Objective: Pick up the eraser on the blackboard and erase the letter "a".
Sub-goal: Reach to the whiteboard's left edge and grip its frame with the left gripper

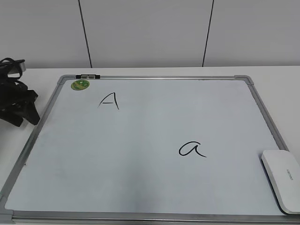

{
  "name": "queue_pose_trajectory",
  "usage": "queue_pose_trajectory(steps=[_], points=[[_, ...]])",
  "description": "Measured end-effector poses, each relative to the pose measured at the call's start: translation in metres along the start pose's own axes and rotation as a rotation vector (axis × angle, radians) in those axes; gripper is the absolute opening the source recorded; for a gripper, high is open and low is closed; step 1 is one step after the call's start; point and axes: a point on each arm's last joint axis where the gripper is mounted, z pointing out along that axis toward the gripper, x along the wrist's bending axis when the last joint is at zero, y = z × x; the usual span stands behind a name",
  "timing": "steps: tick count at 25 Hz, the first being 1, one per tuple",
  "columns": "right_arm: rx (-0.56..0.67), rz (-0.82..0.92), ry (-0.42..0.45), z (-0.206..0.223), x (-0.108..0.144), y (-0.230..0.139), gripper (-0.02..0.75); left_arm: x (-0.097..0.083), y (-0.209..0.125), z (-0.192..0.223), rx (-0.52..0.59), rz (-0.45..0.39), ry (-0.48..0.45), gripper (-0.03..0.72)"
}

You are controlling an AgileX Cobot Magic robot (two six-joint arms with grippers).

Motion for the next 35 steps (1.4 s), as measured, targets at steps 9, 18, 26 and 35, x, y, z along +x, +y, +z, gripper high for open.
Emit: queue_pose_trajectory(steps=[9,18,26,35], points=[[0.0,0.0,0.0,0.0,0.0,0.0,0.587,0.003,0.0,0.009,0.008,-0.025,-0.058,0.337],[0.0,0.0,0.0,0.0,0.0,0.0,0.587,0.003,0.008,0.01,-0.001,-0.022,-0.068,0.282],[0.0,0.0,0.0,0.0,0.0,0.0,0.587,0.002,0.011,0.011,0.024,-0.023,-0.091,0.237],[0.0,0.0,0.0,0.0,0.0,0.0,0.587,0.004,0.01,0.017,0.038,-0.027,-0.094,0.235]])
